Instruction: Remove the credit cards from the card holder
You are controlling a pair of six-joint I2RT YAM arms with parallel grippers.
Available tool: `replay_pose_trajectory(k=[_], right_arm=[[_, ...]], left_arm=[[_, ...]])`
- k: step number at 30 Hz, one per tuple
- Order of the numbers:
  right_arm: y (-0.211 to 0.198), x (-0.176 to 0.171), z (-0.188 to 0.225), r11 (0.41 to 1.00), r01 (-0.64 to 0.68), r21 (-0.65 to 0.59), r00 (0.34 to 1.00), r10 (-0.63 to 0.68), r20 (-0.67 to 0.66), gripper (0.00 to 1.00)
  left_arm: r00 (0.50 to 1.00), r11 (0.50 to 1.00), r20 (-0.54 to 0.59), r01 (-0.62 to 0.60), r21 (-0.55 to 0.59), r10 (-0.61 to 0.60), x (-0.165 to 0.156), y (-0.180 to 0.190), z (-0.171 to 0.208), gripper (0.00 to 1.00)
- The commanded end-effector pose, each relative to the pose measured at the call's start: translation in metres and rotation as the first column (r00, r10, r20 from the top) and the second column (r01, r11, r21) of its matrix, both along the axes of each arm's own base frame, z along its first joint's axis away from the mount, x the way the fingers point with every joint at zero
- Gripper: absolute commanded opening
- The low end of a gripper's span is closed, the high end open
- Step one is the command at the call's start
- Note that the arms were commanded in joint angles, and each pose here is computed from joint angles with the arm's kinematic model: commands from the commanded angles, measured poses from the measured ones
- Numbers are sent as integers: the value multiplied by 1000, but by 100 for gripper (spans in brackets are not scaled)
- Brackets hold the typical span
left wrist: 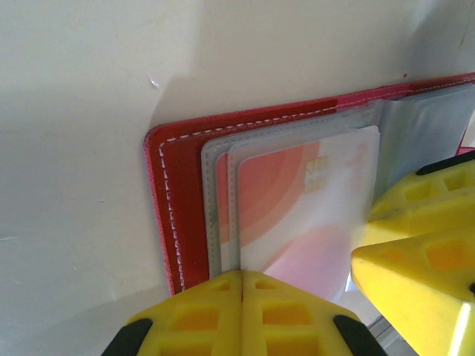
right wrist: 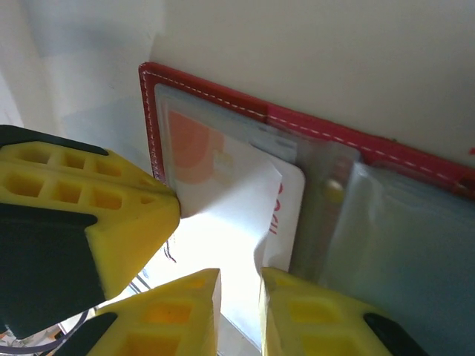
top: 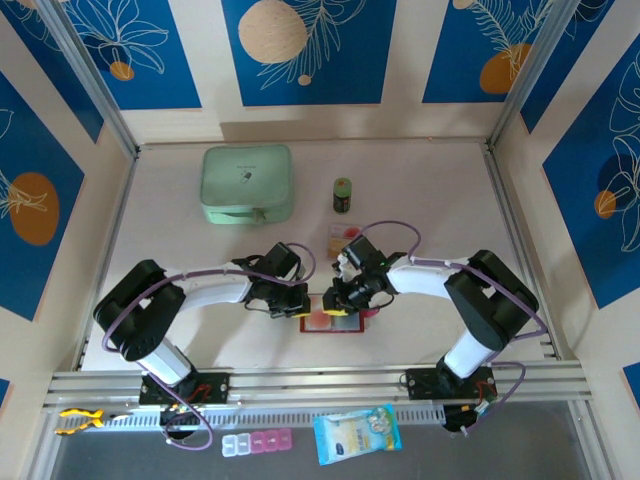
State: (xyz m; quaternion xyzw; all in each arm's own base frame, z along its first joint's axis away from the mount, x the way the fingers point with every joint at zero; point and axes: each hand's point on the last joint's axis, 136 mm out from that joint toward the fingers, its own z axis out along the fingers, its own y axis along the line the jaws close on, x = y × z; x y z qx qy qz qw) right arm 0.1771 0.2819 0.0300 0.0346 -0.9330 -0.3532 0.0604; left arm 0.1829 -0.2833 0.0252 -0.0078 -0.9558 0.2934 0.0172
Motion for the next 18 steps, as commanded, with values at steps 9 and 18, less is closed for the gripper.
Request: replay_pose_trajectory(k=[9, 18], right_arm=[[-3, -4, -7, 999, -14, -52, 1000, 13, -23, 22], [-16, -2, -9, 990, -11, -142, 1000, 13, 10, 23]], left_arm=[[1000, 997, -25, -8, 77, 10, -3, 15, -13, 4], [1000, 997, -24, -7, 81, 9, -4, 16, -13, 6]])
